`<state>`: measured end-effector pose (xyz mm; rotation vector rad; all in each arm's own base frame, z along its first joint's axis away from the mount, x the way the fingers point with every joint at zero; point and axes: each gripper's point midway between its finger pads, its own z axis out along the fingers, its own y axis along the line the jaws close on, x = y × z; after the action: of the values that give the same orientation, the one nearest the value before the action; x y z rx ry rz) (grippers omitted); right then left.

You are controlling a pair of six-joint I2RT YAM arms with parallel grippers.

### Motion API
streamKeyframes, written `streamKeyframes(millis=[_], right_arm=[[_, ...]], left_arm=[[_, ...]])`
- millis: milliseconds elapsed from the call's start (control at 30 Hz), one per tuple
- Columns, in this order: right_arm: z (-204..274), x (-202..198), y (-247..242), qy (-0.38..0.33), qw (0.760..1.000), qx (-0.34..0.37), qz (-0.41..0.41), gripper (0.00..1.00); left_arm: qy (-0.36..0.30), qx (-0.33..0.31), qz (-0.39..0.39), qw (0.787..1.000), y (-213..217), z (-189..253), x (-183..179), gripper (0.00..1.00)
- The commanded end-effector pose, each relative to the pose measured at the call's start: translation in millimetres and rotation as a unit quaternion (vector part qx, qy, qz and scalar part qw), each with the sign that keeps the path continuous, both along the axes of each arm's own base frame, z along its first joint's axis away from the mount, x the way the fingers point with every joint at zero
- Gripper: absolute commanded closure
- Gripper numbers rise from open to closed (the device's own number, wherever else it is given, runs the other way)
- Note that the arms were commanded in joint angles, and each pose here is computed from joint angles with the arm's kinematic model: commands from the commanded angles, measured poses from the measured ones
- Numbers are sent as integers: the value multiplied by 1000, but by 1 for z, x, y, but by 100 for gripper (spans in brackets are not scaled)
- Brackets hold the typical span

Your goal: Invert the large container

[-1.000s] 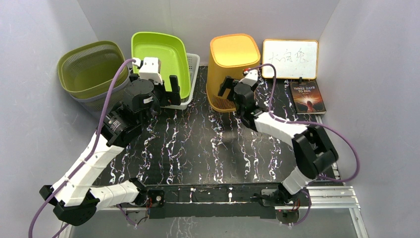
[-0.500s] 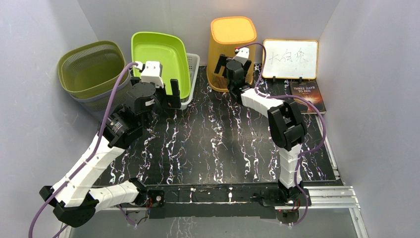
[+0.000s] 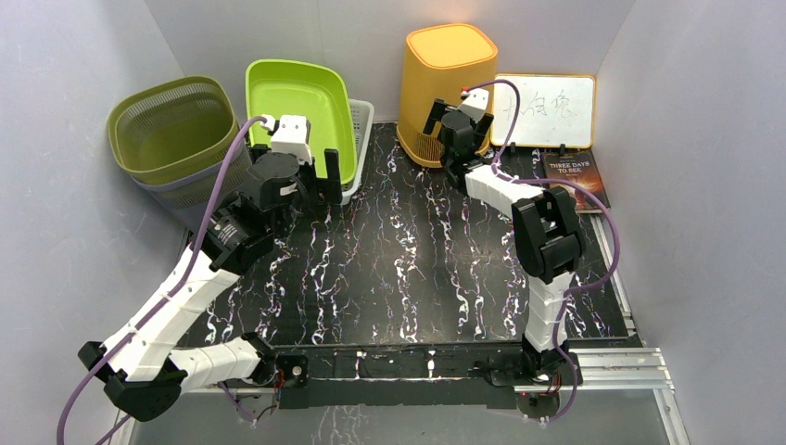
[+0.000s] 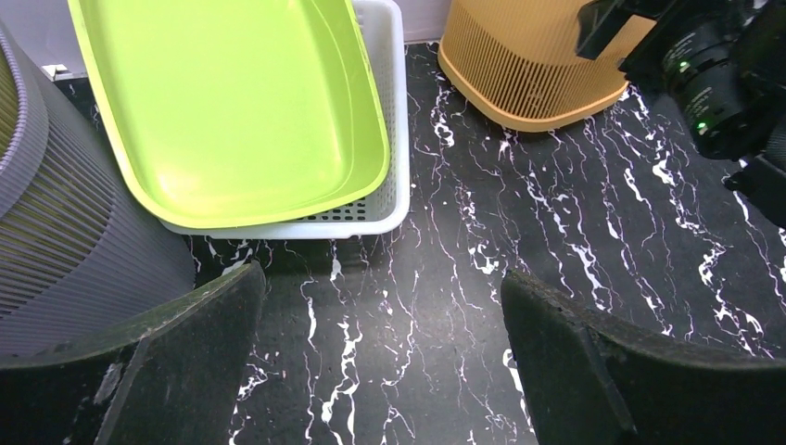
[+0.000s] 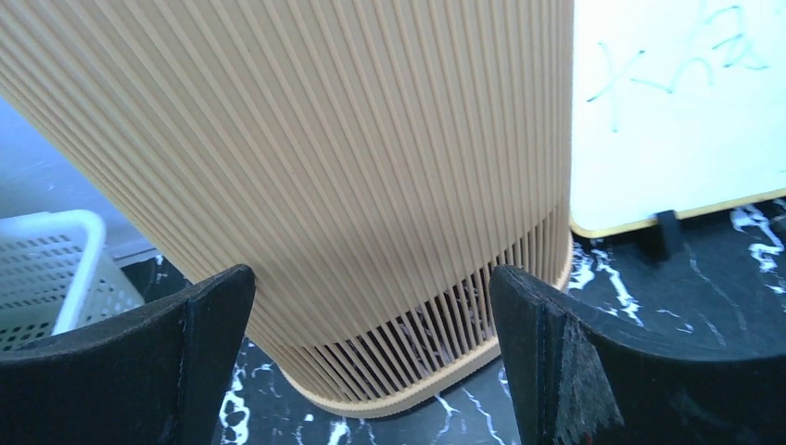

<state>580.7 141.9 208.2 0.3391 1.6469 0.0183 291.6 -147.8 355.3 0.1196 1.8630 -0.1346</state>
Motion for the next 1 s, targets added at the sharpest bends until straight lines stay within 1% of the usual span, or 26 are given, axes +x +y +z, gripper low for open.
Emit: streamKeyframes(millis=[0, 100, 233, 400, 500, 567, 667, 733, 800, 900, 967], right_arm=[[19, -15, -51, -4, 996, -23, -82, 2], [18, -30, -58, 5, 996, -26, -87, 2], [21, -47, -60, 11, 997, -24, -71, 2], [25, -67, -52, 26, 999, -17, -24, 2], [25, -84, -42, 39, 999, -9, 21, 2], [25, -98, -34, 47, 997, -1, 56, 2], [25, -120, -27, 58, 994, 12, 91, 2], [26, -134, -21, 65, 991, 24, 117, 2], [24, -148, -9, 71, 984, 38, 157, 2], [17, -163, 3, 90, 977, 49, 189, 2], [12, -172, 5, 104, 976, 47, 188, 2]], left_arm=[[-1, -7, -3, 1000, -3, 2, 1, 2], [3, -6, 1, 1000, -1, -1, 0, 2], [8, 0, 7, 1000, 2, -3, -1, 2], [18, 6, 9, 1000, 3, -10, -1, 2], [18, 20, 19, 999, 6, -9, 2, 2], [2, 45, 59, 997, 20, 5, 9, 2], [-37, 90, 106, 990, 39, 43, 20, 2], [-59, 101, 112, 987, 44, 70, 28, 2], [-68, 117, 111, 984, 50, 89, 41, 2], [-24, 131, 148, 980, 83, 92, 70, 2], [-3, 115, 167, 979, 111, 93, 92, 2]])
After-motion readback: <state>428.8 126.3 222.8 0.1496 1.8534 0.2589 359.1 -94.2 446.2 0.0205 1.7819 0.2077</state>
